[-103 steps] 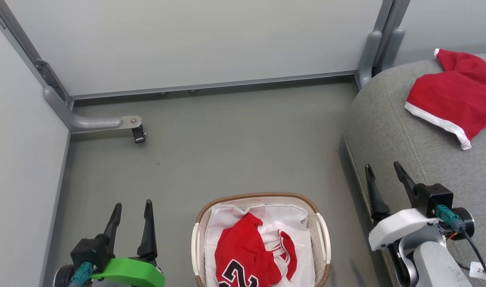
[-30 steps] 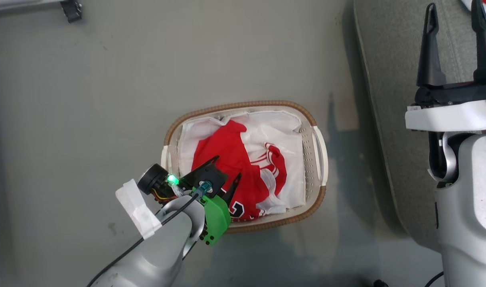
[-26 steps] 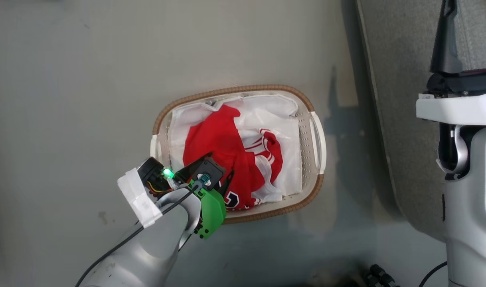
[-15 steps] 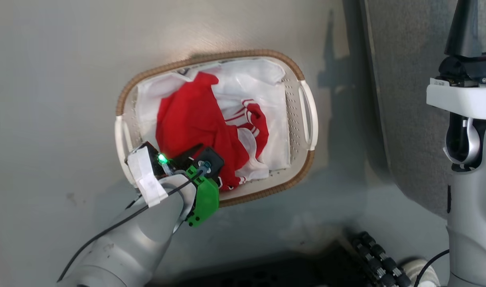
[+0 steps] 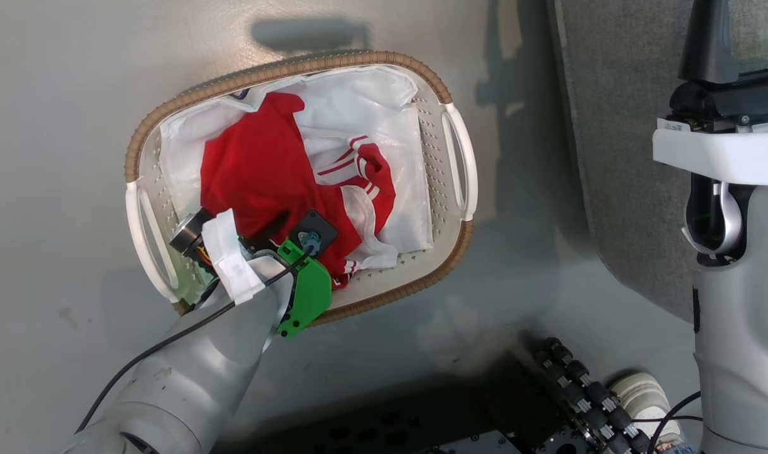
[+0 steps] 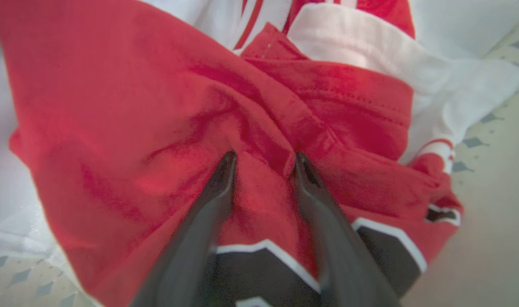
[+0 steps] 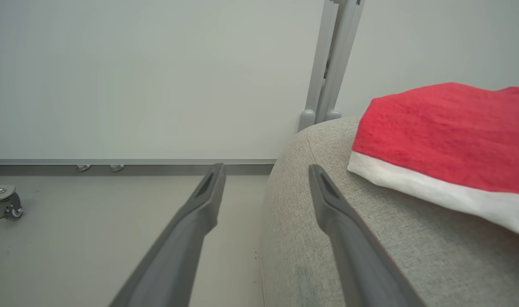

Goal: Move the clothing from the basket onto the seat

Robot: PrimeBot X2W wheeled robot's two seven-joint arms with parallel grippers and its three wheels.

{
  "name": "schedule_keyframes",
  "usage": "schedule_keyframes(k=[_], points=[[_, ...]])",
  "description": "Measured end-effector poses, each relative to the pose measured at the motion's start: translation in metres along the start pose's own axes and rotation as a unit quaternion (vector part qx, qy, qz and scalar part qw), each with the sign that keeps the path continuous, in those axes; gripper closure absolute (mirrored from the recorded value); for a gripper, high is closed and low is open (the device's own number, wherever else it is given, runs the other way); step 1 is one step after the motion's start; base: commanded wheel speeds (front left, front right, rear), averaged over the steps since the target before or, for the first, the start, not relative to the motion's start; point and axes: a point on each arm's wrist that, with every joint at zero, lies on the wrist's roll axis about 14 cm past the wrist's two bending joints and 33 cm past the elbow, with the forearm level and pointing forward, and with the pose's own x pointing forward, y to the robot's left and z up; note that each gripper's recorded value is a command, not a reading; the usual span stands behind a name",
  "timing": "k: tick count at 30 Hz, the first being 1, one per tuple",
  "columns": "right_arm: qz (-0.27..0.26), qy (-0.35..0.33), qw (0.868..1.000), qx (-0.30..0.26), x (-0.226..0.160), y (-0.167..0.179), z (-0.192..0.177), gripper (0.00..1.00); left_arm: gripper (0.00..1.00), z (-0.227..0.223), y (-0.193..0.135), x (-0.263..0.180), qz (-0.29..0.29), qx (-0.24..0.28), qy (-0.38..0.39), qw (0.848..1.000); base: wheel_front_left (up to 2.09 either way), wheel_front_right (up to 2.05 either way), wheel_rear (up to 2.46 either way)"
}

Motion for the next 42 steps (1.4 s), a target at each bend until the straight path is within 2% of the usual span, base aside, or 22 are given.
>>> schedule_keyframes(k=[14, 18, 25, 34, 42], points=[[0.008, 0.005, 1.0, 0.015, -0.006, 0.01, 0.014, 0.0, 1.0, 0.044, -0.006, -0.029, -0.004, 0.007, -0.098, 0.995, 0.0, 0.0, 0.0], [0.016, 0.021, 0.999, 0.019, -0.017, 0.017, 0.016, 0.0, 1.0, 0.062, -0.004, -0.048, 0.006, 0.003, -0.134, 0.991, 0.0, 0.0, 0.0], [0.023, 0.057, 0.998, 0.019, -0.049, 0.026, 0.018, 0.0, 1.0, 0.104, -0.002, -0.093, 0.029, 0.04, -0.197, 0.979, 0.0, 0.0, 0.0], [0.036, 0.067, 0.996, 0.039, -0.093, 0.041, 0.044, 0.0, 1.0, 0.17, -0.007, -0.182, 0.067, 0.1, -0.315, 0.941, 0.0, 0.0, 0.0], [0.066, 0.04, 0.995, 0.056, -0.125, 0.065, 0.082, 0.0, 1.0, 0.226, -0.005, -0.279, 0.133, 0.163, -0.409, 0.888, 0.0, 0.0, 0.0]])
